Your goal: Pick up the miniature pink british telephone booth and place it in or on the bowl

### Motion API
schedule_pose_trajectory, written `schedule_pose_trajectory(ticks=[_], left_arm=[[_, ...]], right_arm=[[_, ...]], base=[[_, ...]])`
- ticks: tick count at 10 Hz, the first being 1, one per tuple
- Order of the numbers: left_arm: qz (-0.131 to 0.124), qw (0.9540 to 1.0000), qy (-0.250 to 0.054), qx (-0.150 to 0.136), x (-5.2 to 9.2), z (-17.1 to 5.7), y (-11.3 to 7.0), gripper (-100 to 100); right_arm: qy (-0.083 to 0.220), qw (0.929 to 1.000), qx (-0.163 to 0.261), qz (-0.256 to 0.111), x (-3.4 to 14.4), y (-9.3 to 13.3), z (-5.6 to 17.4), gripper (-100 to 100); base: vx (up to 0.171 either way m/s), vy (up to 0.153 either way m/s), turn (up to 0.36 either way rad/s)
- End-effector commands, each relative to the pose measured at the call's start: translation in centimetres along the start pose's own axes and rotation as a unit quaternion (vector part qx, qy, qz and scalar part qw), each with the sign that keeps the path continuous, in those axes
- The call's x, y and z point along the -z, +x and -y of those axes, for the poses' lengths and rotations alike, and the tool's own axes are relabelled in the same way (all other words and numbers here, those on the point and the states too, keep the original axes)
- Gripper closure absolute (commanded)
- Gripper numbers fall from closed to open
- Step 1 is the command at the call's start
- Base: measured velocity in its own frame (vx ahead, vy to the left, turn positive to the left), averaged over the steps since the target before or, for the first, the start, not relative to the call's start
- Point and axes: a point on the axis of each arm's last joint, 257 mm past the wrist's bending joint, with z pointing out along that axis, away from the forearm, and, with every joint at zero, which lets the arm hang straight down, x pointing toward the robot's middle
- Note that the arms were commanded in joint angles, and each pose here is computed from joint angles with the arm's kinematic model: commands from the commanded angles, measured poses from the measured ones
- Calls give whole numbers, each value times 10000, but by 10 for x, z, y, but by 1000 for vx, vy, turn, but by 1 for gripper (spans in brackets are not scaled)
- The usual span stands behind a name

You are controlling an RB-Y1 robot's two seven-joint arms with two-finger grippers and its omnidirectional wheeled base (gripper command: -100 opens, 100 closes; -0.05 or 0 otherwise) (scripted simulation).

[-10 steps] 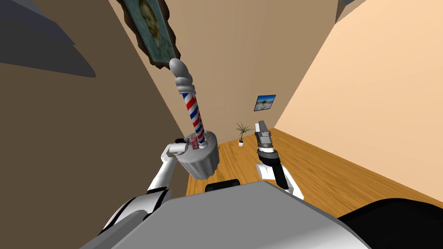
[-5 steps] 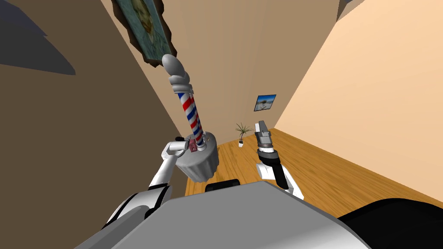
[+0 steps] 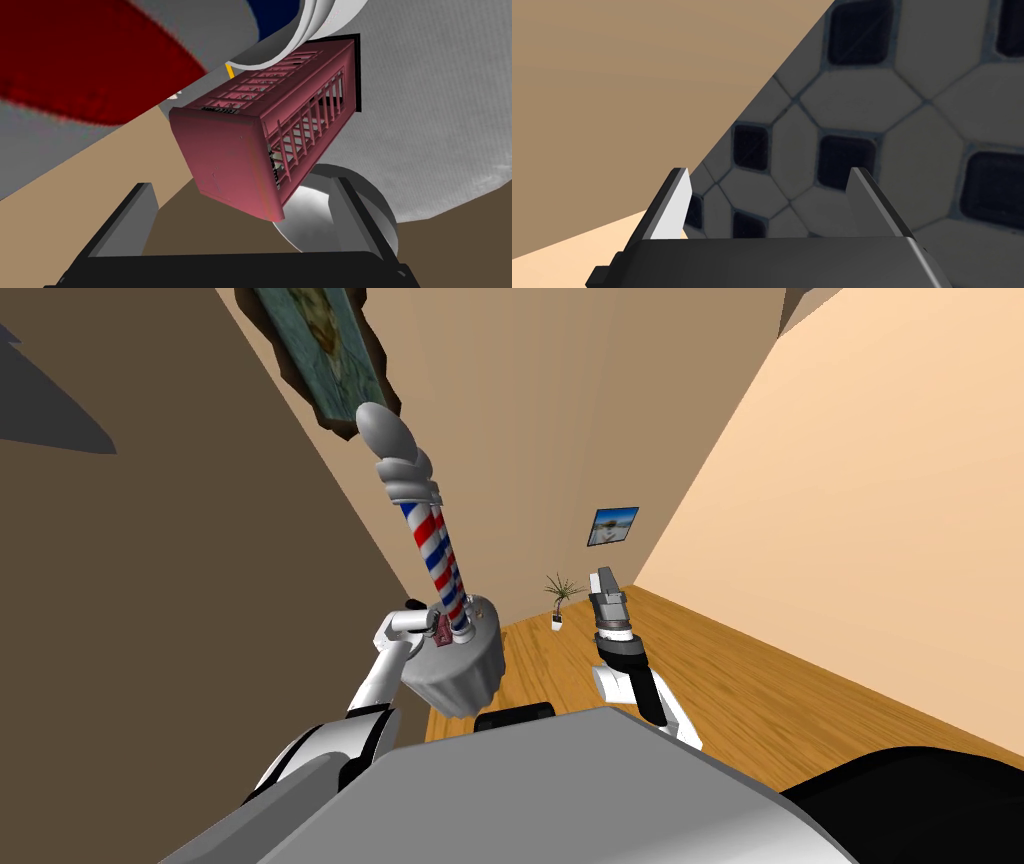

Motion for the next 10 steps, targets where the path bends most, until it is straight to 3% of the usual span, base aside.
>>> schedule_pose_trajectory(ticks=[1,2,3,4,7,8,10], left_arm=[[-82,9999,-135,33,2,-2,4,-100],[-49,10000,-74,20,1,-1,2,-100],[-55,9999,-93,22,1,-1,3,0],[-53,9999,-90,32,-7,-7,4,-100],[-53,9999,-98,39,-11,-12,4,-100],[-52,9999,-88,39,-12,-12,4,100],[-50,9999,-92,42,-12,-12,4,100]], right_arm=[[0,10000,0,0,0,0,0,0],[0,10000,0,0,0,0,0,0],[0,10000,0,0,0,0,0,0],[0,10000,0,0,0,0,0,0],[0,10000,0,0,0,0,0,0],[0,10000,0,0,0,0,0,0],[0,10000,0,0,0,0,0,0]], base=[[64,-18,-7],[30,-8,-1],[6,-2,0],[30,14,-8],[35,20,-7],[0,0,0],[0,0,0]])
